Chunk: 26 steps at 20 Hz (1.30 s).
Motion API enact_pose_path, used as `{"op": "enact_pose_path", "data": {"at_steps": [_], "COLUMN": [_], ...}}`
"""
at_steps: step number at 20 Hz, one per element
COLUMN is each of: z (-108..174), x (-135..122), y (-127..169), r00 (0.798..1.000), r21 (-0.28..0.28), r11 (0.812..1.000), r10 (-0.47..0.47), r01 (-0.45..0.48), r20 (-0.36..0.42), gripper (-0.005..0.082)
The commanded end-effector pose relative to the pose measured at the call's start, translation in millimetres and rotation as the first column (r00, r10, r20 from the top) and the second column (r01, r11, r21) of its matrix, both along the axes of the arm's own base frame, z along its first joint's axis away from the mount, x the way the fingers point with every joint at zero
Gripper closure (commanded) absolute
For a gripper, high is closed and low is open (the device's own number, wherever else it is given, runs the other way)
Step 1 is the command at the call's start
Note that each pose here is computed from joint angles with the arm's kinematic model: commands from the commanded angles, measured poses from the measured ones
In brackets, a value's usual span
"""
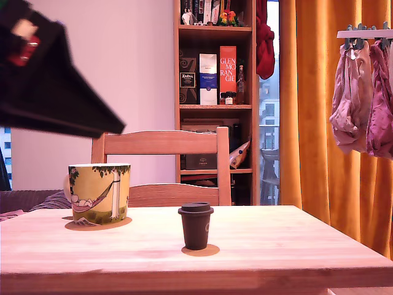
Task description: Pick up the coffee capsules on the table and drop them inside the coffee cup
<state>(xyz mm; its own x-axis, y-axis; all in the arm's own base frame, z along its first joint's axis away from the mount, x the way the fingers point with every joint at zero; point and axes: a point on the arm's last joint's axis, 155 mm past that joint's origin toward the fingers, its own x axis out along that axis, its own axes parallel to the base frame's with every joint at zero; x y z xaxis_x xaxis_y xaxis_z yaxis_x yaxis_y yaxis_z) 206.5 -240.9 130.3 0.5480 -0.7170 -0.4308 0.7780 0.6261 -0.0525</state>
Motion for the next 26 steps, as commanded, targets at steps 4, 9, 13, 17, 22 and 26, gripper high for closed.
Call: {"op": "enact_pose_path", "data": {"at_steps": [4,9,13,17,22,26], "z": [-12.4,-30.7,-52.4,-66.5,-72.0,-85.4], "x": [3.8,1.4,1.2,4.2,15.1,23.0], "y": [-9.7,-27.3,-36.2,-41.8,-52.8,-60.8], "r00": [0.999,0.991,0.985,0.981,0.972,0.957], "r21": [0.036,0.05,0.072,0.097,0.131,0.184], "r11": [0.998,0.99,0.982,0.979,0.977,0.967], "r10": [-0.045,-0.131,-0.171,-0.173,-0.144,-0.126], "r01": [0.044,0.131,0.173,0.181,0.169,0.177], "r20": [0.024,0.004,-0.033,-0.088,-0.185,-0.26], "gripper": [0.0303,0.0303,0.0303,0.0303,0.0303,0.0303]}}
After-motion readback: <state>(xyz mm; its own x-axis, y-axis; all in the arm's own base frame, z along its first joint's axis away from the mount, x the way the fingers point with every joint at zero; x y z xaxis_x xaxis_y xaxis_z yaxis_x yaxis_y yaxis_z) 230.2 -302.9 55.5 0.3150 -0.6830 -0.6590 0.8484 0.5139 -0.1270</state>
